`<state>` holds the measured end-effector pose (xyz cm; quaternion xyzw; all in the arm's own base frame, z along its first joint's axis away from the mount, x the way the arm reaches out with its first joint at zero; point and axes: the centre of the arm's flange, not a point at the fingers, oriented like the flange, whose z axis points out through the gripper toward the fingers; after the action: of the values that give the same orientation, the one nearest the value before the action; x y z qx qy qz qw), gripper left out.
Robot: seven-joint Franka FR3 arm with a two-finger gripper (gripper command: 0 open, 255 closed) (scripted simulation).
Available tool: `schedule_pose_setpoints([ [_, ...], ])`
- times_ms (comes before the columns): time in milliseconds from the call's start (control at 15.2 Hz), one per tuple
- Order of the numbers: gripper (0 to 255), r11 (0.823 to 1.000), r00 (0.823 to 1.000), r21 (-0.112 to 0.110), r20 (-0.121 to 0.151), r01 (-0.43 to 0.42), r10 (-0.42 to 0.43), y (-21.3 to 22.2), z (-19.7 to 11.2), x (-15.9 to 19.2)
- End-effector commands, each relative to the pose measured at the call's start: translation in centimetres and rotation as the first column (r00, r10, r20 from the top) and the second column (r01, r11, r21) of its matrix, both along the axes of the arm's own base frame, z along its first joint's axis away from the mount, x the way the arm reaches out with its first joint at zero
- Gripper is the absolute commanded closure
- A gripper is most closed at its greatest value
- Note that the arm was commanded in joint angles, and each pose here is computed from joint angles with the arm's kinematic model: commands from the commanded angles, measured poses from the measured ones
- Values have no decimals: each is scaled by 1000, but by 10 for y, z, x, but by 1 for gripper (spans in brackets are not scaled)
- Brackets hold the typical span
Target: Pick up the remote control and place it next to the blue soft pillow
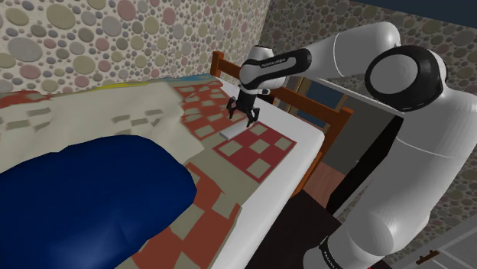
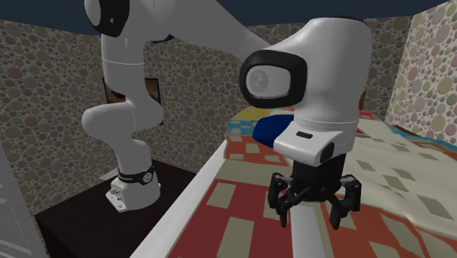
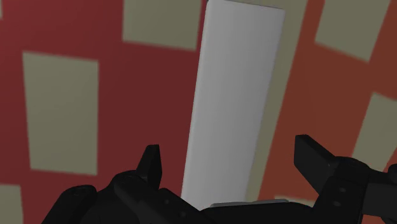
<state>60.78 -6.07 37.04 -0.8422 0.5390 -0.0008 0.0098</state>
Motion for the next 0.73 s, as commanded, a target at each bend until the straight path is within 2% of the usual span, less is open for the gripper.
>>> schedule_pose_setpoints([
  [0,0,1000,1000,0,1,12,-12,-1,-10,4],
  [330,0,1000,1000,0,1,12,-12,-1,-40,4],
  [660,0,1000,1000,0,1,12,-12,-1,-40,4],
])
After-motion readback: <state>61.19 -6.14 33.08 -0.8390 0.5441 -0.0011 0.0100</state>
